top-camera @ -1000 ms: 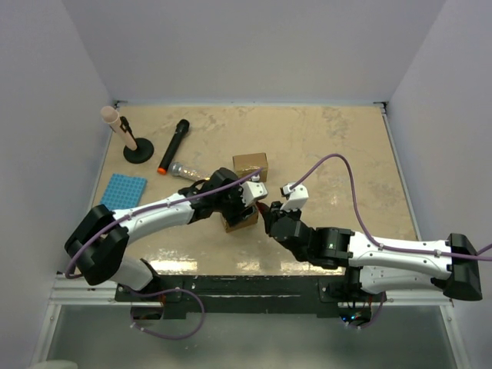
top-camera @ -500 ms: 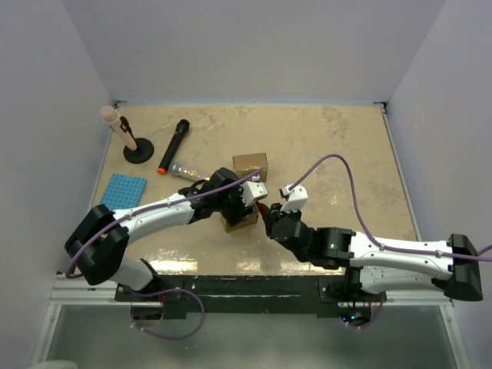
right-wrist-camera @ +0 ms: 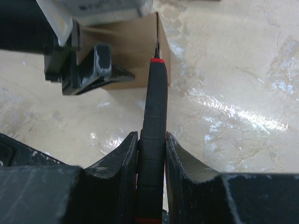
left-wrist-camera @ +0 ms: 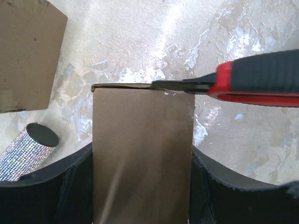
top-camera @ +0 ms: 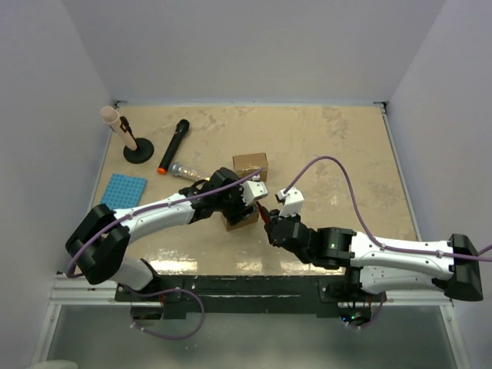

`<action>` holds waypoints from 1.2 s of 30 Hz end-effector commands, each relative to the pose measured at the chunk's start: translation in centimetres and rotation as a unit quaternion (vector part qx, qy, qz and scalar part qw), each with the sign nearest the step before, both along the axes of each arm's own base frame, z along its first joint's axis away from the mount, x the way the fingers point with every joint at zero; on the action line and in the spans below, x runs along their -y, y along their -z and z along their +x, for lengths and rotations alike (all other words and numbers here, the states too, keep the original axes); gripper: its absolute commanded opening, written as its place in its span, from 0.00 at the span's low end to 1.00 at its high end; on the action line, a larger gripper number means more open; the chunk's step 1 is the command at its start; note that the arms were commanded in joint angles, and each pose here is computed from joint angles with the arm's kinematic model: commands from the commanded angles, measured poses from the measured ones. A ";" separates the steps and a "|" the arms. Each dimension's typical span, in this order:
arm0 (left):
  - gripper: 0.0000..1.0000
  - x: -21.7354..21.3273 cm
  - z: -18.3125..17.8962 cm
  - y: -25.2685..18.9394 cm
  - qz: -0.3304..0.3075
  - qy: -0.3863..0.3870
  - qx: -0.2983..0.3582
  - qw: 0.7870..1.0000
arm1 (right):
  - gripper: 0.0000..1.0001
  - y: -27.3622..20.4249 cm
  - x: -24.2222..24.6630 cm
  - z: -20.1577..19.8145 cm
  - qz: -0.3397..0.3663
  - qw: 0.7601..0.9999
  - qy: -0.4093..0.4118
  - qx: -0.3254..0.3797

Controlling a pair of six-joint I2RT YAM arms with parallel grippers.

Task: Unpack the express box
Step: Cut the express box at the center of the board.

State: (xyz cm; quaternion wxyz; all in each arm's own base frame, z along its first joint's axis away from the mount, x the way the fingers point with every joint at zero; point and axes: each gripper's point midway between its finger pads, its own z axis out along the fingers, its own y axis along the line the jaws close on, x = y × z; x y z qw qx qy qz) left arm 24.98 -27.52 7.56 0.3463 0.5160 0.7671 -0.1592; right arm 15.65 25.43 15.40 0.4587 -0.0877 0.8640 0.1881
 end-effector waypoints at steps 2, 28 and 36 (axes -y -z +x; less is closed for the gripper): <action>0.49 -2.4 2.7 1.7 0.056 -0.045 0.048 0.996 | 0.00 -1.5 -2.1 -2.6 0.038 0.996 -0.062 -0.043; 0.52 -2.9 2.4 1.1 0.042 -0.049 0.060 0.996 | 0.00 -3.3 -2.0 -2.5 0.037 0.996 -0.068 -0.033; 0.74 -3.6 3.6 -3.2 0.021 -0.099 0.097 0.990 | 0.00 -6.4 -0.7 -1.0 0.017 0.999 -0.038 0.004</action>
